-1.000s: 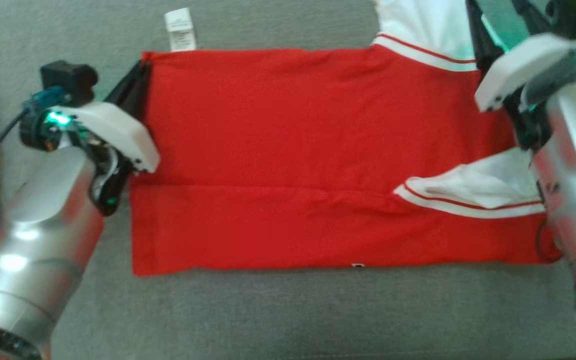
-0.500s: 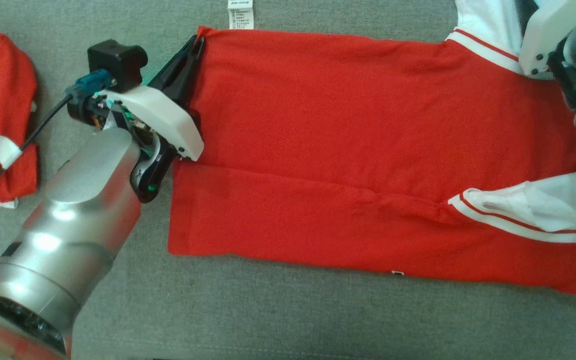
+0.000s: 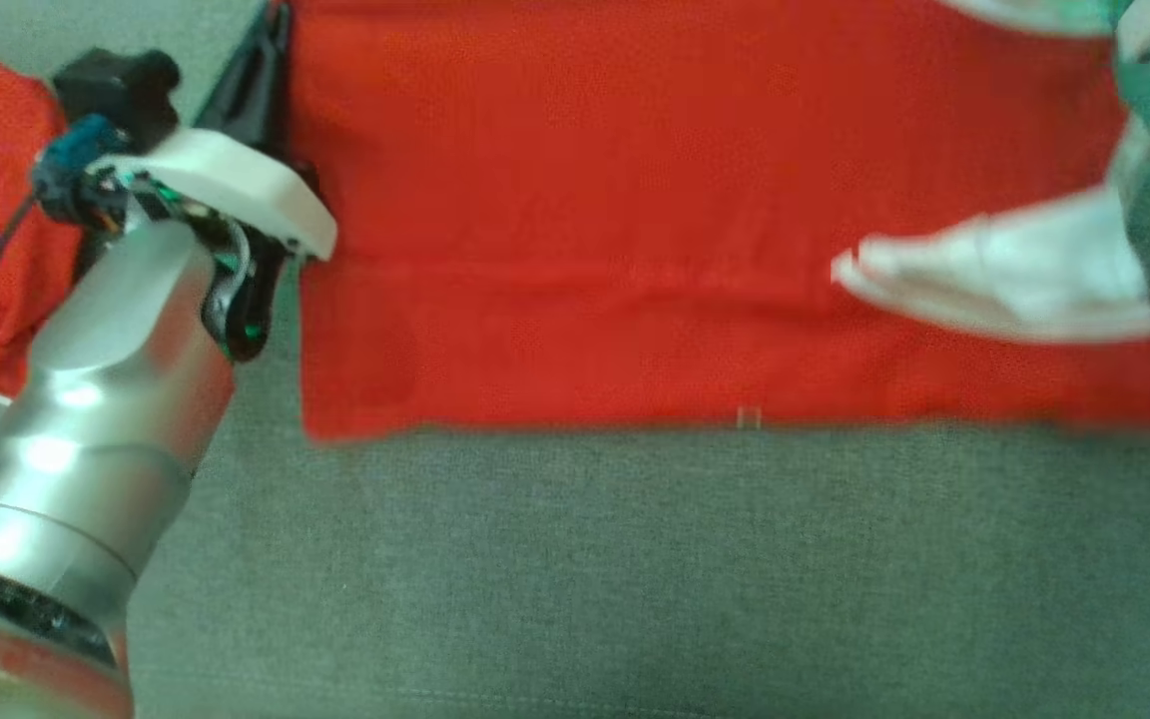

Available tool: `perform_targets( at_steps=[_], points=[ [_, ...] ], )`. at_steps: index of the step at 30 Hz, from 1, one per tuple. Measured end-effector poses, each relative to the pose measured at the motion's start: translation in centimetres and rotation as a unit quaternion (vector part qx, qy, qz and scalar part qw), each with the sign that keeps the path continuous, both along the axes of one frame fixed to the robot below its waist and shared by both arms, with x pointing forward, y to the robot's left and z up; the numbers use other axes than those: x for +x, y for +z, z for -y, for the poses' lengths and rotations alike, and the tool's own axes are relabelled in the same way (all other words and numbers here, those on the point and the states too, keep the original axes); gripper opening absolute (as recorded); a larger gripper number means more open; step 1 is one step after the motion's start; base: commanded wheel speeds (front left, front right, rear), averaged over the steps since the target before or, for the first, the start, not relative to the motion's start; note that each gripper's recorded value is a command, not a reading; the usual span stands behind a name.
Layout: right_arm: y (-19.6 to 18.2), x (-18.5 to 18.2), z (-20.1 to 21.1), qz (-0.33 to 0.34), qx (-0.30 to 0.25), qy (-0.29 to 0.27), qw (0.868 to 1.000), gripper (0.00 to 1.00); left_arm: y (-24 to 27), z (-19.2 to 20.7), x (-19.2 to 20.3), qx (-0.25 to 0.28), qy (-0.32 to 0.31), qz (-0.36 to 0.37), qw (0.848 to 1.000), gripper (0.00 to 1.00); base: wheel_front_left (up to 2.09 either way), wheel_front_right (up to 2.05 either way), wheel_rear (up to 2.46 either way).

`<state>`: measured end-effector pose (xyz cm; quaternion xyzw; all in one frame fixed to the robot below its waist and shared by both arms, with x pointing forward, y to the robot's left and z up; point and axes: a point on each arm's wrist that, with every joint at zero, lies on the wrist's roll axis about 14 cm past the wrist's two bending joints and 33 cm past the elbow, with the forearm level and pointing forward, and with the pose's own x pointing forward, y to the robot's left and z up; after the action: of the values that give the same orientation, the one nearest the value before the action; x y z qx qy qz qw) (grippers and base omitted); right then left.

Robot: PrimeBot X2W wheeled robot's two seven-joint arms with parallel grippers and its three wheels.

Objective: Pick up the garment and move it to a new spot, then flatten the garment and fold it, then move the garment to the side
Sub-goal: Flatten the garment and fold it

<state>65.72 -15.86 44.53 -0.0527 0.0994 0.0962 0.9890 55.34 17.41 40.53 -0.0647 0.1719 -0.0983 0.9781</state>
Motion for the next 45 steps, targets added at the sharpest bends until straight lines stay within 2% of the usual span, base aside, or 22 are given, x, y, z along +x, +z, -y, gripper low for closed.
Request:
perform_targets(
  at_steps=[4, 7, 13, 22, 23, 24, 25, 26, 28, 33, 37, 45],
  points=[
    [3.3, 0.3, 0.0, 0.043, 0.029, -0.012, 0.999, 0.0, 3.9, -0.3, 1.0, -0.012, 0.014, 0.06, 0.998, 0.0, 0.0, 0.0, 0.0],
    [4.2, -0.9, 0.3, 0.06, 0.053, -0.02, 0.997, 0.0, 3.9, -0.3, -0.4, -0.014, 0.02, 0.068, 0.997, 0.0, 0.0, 0.0, 0.0],
    [0.1, -7.4, 0.3, 0.018, 0.096, -0.026, 0.995, 0.0, 0.6, -0.5, -5.1, -0.011, 0.036, 0.038, 0.999, 0.0, 0.0, 0.0, 0.0],
    [-3.9, -16.7, 1.5, -0.043, 0.153, -0.052, 0.986, 0.0, -2.5, -0.3, -10.6, -0.042, 0.08, -0.005, 0.996, 0.0, 0.0, 0.0, 0.0],
    [-4.3, -17.3, 1.5, -0.05, 0.162, -0.056, 0.984, 0.0, -2.7, -0.3, -11.0, -0.047, 0.086, -0.009, 0.995, 0.24, 0.0, 0.0, 0.0],
    [-4.5, -17.9, 1.4, -0.055, 0.169, -0.059, 0.982, 0.21, -2.8, -0.2, -11.3, -0.05, 0.09, -0.012, 0.995, 0.99, 0.0, 0.0, 0.0],
    [-4.6, -18.3, 1.4, -0.058, 0.171, -0.06, 0.982, 0.93, -2.8, -0.2, -11.5, -0.051, 0.094, -0.01, 0.994, 1.0, 0.0, 0.0, 0.0],
    [-4.5, -18.5, 1.5, -0.056, 0.174, -0.062, 0.981, 1.0, -2.5, -0.3, -11.6, -0.052, 0.101, -0.005, 0.993, 1.0, 0.0, 0.0, 0.0],
    [-3.3, -18.2, 1.8, -0.04, 0.177, -0.063, 0.981, 1.0, -1.7, -1.0, -11.8, -0.051, 0.114, 0.01, 0.992, 1.0, 0.0, 0.0, 0.0],
    [-0.8, -18.5, 1.5, 0.004, 0.129, -0.039, 0.991, 1.0, -0.4, -1.1, -13.6, -0.038, 0.117, 0.036, 0.992, 1.0, 0.0, 0.0, 0.0],
    [-2.2, -21.5, 1.2, -0.01, 0.129, -0.056, 0.99, 1.0, -0.4, -0.4, -16.2, -0.039, 0.113, 0.035, 0.992, 1.0, 0.0, 0.0, 0.0],
    [-3.7, -26.4, -0.7, -0.04, 0.141, -0.056, 0.988, 1.0, 1.1, -2.6, -19.4, -0.038, 0.148, 0.059, 0.987, 1.0, 0.0, 0.0, 0.0]
  ],
)
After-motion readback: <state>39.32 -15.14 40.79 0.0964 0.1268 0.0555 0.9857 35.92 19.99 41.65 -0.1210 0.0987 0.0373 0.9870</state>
